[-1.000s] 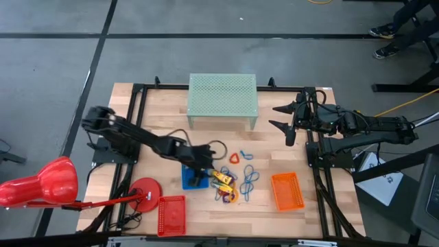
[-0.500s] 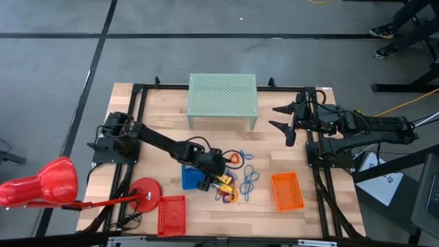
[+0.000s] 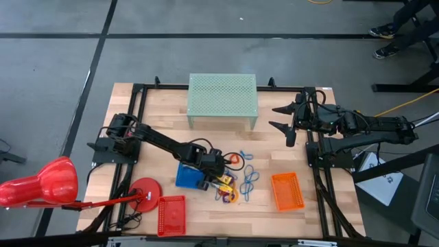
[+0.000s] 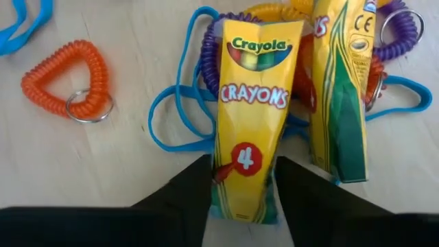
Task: Pick & Place Office Desk Supplies
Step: Put the top yellow box of crayons into the blue bin
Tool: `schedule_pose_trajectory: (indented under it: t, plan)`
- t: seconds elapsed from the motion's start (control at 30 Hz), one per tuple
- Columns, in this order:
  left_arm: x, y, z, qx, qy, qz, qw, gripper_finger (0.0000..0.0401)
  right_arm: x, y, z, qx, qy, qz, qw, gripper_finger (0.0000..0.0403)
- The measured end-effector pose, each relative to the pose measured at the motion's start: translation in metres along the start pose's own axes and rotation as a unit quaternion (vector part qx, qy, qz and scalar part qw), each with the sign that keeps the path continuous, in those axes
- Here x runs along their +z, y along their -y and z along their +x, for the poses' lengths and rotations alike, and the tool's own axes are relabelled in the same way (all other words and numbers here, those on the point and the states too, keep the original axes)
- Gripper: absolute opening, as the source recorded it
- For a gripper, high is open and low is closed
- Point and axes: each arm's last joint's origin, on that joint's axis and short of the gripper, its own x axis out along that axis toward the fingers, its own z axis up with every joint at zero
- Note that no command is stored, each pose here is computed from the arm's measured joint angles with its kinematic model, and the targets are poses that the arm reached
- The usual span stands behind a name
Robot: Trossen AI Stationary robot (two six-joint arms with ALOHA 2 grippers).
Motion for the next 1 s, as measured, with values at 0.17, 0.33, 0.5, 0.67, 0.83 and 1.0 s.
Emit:
schedule_pose_trajectory:
  t: [0.17,0.33,0.5,0.67,0.83,1.0]
  plan:
    - [0.000,-0.002,0.000,-0.022,0.005,-0.002,1.000,0.0064,0.000,0.000,0.000,0.000,0.000,0.000,1.000,0.0250]
    - [0.001,-0.005,-0.002,-0.026,0.009,-0.001,1.000,0.0011,0.000,0.000,0.000,0.000,0.000,0.000,1.000,0.0250]
    - [0.003,-0.010,-0.013,-0.016,0.020,-0.001,1.000,0.0011,0.000,0.000,0.000,0.000,0.000,0.000,1.000,0.0250]
    - [0.009,-0.016,-0.046,-0.001,0.043,-0.003,0.999,0.0011,0.000,0.000,0.000,0.000,0.000,0.000,1.000,0.0250]
    - [0.003,-0.018,-0.090,0.018,0.025,-0.010,0.999,0.0007,0.000,0.000,0.000,0.000,-0.002,0.000,1.000,0.0250]
    - [-0.012,-0.010,-0.127,0.007,0.012,-0.049,0.999,0.0007,-0.001,0.000,0.000,0.000,-0.005,0.002,1.000,0.0250]
